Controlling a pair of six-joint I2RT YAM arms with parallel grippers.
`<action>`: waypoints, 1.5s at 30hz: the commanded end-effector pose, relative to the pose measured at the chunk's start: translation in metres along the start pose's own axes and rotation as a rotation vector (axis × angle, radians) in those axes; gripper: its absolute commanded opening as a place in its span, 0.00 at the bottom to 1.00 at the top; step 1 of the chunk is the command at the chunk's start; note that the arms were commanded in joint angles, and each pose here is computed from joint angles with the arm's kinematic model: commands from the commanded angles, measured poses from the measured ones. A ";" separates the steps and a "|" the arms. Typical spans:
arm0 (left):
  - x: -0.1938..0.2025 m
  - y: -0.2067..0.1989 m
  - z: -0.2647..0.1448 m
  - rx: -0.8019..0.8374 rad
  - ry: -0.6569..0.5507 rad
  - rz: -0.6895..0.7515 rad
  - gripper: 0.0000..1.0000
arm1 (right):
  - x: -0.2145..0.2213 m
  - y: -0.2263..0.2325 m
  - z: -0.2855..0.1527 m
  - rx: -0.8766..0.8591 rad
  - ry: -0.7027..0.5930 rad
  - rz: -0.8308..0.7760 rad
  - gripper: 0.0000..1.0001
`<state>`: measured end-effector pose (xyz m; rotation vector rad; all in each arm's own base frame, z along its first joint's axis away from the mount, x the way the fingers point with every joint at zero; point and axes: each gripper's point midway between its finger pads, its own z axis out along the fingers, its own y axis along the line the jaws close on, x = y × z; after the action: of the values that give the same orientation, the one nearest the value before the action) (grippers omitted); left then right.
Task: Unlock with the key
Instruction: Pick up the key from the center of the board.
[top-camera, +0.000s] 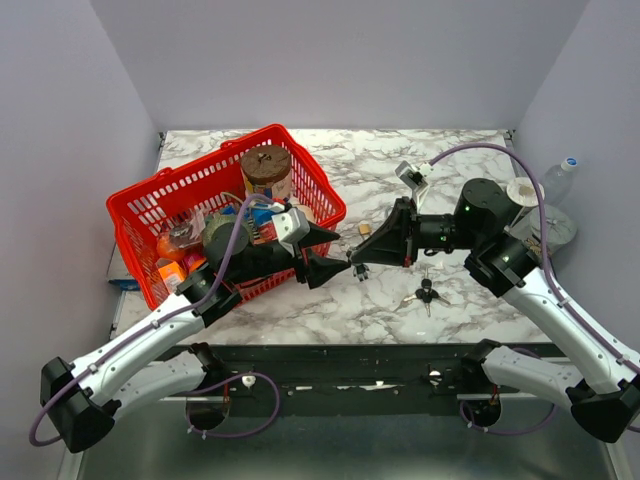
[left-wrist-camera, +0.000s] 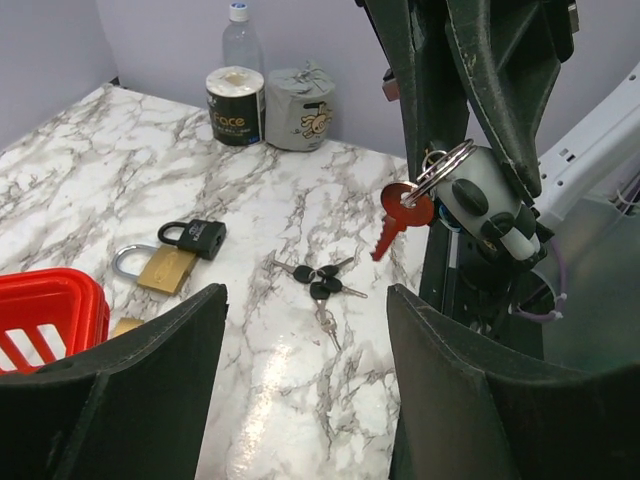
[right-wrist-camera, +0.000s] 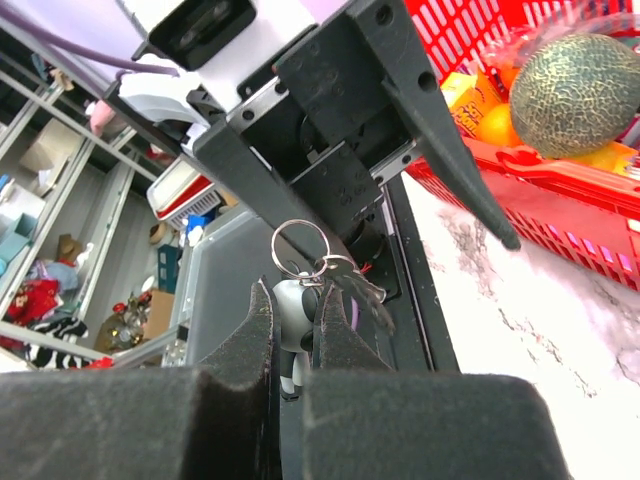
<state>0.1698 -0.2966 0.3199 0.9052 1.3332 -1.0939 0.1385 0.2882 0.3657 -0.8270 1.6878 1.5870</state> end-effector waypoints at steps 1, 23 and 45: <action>-0.017 -0.001 0.006 -0.006 -0.052 0.019 0.72 | 0.000 -0.010 -0.001 0.051 -0.010 0.007 0.01; -0.019 0.015 0.012 -0.112 -0.105 -0.050 0.57 | 0.002 -0.031 0.003 0.127 -0.015 0.050 0.01; -0.016 0.007 0.012 -0.067 -0.099 -0.038 0.03 | 0.006 -0.030 0.000 0.139 -0.029 0.076 0.01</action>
<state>0.1872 -0.3050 0.3314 0.7451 1.3472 -1.0968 0.1599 0.2901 0.3413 -0.7051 1.8096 1.5202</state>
